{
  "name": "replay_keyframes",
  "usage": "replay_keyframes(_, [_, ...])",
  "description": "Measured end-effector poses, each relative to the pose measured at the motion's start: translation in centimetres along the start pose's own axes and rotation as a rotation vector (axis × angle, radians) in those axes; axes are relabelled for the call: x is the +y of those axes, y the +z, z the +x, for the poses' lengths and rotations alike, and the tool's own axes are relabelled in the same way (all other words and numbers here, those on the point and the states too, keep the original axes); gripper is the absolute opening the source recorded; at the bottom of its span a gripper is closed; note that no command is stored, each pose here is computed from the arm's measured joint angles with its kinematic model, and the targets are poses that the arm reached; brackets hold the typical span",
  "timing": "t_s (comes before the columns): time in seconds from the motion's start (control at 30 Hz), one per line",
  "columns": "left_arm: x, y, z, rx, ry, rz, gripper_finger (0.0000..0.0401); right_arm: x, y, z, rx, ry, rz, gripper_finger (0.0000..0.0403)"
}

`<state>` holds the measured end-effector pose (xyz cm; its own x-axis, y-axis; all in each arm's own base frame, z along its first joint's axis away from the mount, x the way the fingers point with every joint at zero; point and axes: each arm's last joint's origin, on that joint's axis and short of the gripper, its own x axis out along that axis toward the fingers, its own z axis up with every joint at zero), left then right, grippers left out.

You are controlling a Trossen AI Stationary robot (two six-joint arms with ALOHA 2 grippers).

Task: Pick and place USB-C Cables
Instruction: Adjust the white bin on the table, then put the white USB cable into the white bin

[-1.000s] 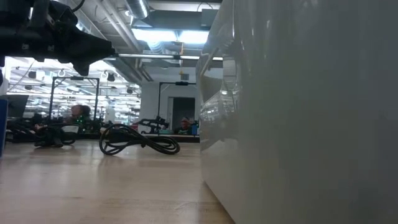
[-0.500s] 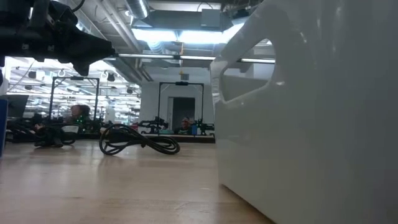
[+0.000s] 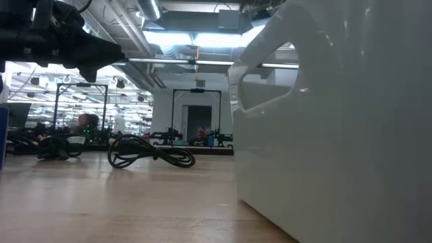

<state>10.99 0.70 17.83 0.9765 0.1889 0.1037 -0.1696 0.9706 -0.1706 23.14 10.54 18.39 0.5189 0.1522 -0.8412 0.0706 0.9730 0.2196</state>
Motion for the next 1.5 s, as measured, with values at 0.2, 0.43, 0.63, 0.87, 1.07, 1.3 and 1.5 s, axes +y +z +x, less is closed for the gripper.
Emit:
replay_keyframes(0.2, [0.0,0.0,0.0,0.000,0.000,0.000,0.0099,0.3,-0.2,0.0,0.060,0.099,0.009,0.0116])
replay_keyframes(0.43, [0.0,0.0,0.0,0.000,0.000,0.000,0.0099,0.4,-0.3,0.0,0.091,0.147,0.025,0.0116])
replay_keyframes(0.63, [0.0,0.0,0.0,0.000,0.000,0.000,0.0099,0.6,-0.3,-0.1,0.119,0.204,0.025,0.0116])
replay_keyframes(0.87, [0.0,0.0,0.0,0.000,0.000,0.000,0.0099,0.7,-0.4,-0.1,0.140,0.237,0.025,0.0116])
replay_keyframes(1.07, [0.0,0.0,0.0,0.000,0.000,0.000,0.0099,0.7,-0.4,-0.1,0.146,0.246,0.020,0.0116])
replay_keyframes(1.3, [0.0,0.0,0.0,-0.001,0.000,0.000,0.0099,-1.0,-1.6,-0.2,0.201,-0.050,0.026,0.0116])
replay_keyframes(1.5, [0.0,0.0,0.0,-0.001,0.000,0.000,0.0099,-3.4,-3.9,-1.6,0.339,-0.477,0.151,0.0116])
